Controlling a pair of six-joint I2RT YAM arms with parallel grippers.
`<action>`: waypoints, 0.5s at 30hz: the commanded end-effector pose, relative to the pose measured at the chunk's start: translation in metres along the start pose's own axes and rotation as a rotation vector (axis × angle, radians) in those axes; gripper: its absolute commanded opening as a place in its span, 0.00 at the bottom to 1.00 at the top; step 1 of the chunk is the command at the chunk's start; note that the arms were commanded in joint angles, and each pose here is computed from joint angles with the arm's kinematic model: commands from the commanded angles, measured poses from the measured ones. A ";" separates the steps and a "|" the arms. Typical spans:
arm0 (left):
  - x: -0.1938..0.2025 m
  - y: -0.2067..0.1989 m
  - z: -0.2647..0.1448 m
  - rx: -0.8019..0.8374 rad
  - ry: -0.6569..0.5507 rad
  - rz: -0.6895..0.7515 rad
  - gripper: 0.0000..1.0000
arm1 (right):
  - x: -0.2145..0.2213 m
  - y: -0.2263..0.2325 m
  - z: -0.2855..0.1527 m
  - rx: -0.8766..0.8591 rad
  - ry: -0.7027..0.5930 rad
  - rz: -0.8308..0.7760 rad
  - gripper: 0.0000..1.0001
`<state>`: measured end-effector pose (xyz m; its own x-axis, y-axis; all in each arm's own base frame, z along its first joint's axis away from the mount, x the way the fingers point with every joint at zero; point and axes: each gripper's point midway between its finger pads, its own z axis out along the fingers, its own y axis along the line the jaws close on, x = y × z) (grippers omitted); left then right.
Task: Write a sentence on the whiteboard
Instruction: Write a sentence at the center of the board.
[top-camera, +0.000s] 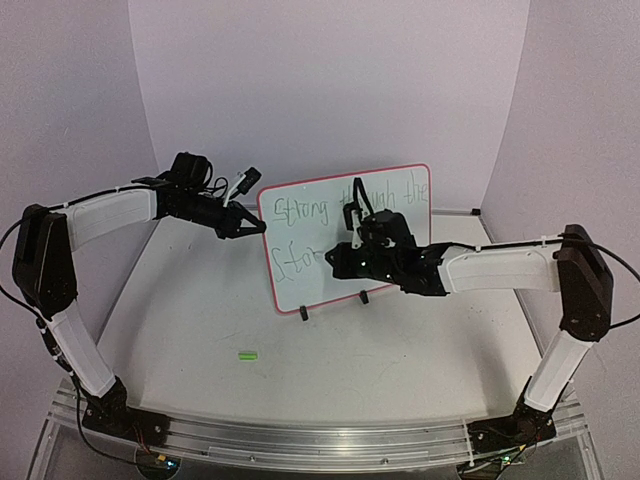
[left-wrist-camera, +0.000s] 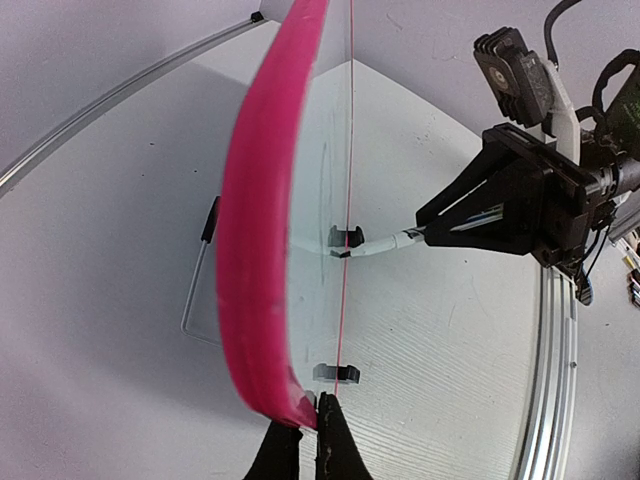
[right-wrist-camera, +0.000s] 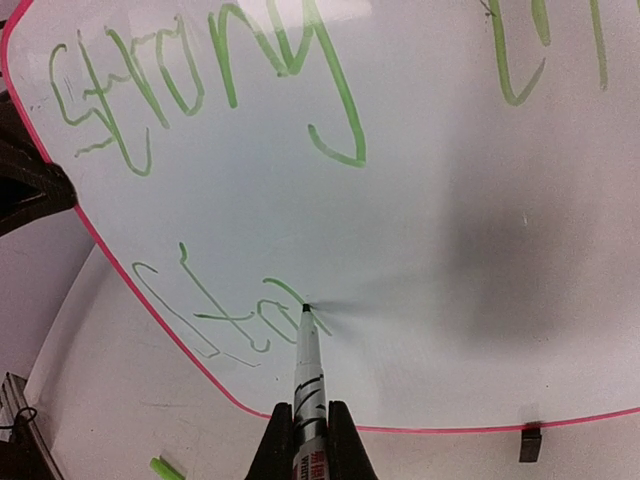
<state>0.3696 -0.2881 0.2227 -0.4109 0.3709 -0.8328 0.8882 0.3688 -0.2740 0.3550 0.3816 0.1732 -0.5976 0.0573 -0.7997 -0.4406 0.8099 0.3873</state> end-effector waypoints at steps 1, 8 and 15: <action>0.029 -0.001 0.009 -0.018 0.108 0.001 0.00 | -0.038 0.000 -0.018 0.022 -0.122 0.037 0.00; 0.029 -0.002 0.009 -0.017 0.109 0.001 0.00 | -0.033 -0.002 -0.019 0.016 -0.108 0.040 0.00; 0.027 -0.003 0.008 -0.018 0.105 0.005 0.00 | -0.037 0.003 -0.039 -0.029 -0.129 0.028 0.00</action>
<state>0.3694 -0.2883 0.2227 -0.4101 0.3712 -0.8331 0.8888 0.3676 -0.2737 0.3542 0.3672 0.1833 -0.5781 0.0964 -0.8102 -0.4158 0.8196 0.3942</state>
